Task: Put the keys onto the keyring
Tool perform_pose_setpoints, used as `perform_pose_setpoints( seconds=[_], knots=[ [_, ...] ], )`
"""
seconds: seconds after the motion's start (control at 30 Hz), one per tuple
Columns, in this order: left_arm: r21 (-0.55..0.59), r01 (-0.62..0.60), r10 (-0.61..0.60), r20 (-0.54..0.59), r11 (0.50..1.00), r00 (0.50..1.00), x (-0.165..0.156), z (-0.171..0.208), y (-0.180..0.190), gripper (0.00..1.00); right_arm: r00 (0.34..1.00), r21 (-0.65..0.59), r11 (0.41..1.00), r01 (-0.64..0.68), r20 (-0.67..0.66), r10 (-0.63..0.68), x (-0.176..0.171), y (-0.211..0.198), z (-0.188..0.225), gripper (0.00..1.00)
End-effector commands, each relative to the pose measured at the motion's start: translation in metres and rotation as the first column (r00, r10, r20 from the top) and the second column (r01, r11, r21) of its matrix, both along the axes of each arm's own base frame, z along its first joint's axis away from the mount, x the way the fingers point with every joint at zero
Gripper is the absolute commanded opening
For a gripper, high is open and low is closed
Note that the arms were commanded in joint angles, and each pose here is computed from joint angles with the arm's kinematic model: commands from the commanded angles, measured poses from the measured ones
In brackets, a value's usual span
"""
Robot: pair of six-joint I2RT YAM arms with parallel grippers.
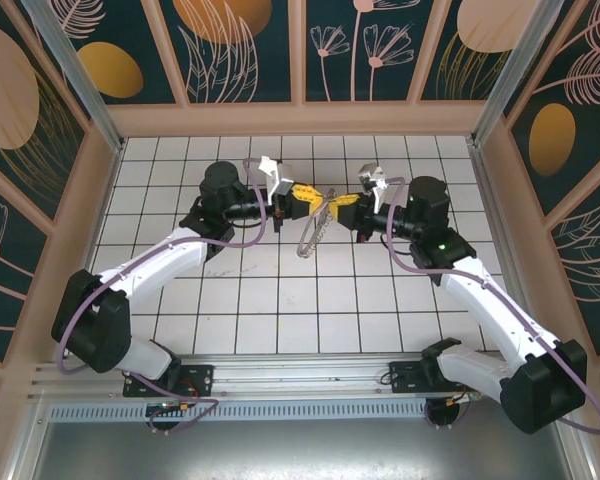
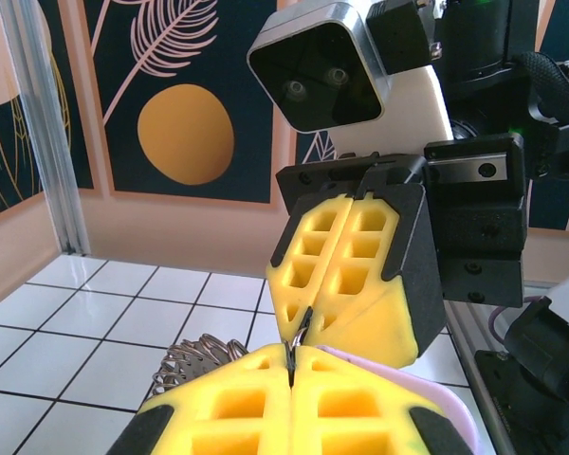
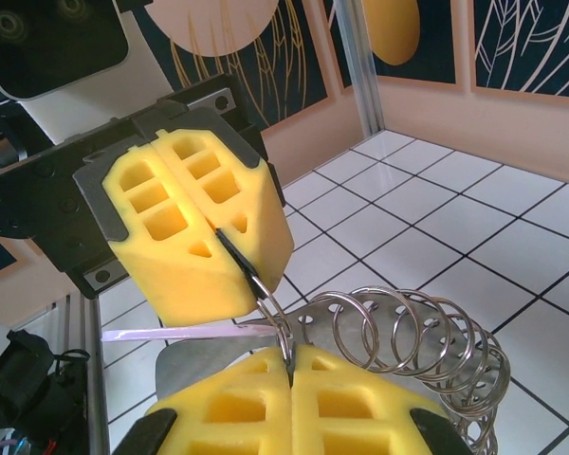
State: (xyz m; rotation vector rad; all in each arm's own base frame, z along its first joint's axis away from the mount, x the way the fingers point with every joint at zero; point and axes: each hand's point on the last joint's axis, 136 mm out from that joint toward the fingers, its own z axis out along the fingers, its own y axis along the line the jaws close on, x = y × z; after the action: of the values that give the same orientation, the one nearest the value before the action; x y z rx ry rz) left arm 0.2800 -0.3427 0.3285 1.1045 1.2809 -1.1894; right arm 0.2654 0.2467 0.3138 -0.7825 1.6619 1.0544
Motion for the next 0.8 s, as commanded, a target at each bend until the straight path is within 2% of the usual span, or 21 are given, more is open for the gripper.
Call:
perform_pose_setpoints(
  seconds=[0.0,0.27,0.5,0.77],
  knots=[
    [-0.082,0.023,-0.013,0.118,0.996,0.993,-0.012,0.039,0.005,0.00,0.999,-0.030,0.998,0.049,-0.001,-0.049,0.007,-0.011,0.001,0.00],
    [-0.079,0.030,-0.020,0.118,0.996,0.993,-0.013,0.039,0.004,0.00,0.998,-0.051,0.996,0.068,0.004,-0.068,0.013,-0.019,0.003,0.00],
    [-0.071,0.027,-0.018,0.120,0.997,0.993,-0.011,0.036,0.004,0.00,1.000,0.020,1.000,0.000,-0.006,0.000,0.010,-0.019,0.021,0.00],
    [-0.075,0.022,-0.012,0.136,0.997,0.991,-0.012,0.040,0.004,0.00,0.994,-0.055,0.998,0.027,-0.100,-0.032,0.022,-0.022,0.001,0.00]
  ],
)
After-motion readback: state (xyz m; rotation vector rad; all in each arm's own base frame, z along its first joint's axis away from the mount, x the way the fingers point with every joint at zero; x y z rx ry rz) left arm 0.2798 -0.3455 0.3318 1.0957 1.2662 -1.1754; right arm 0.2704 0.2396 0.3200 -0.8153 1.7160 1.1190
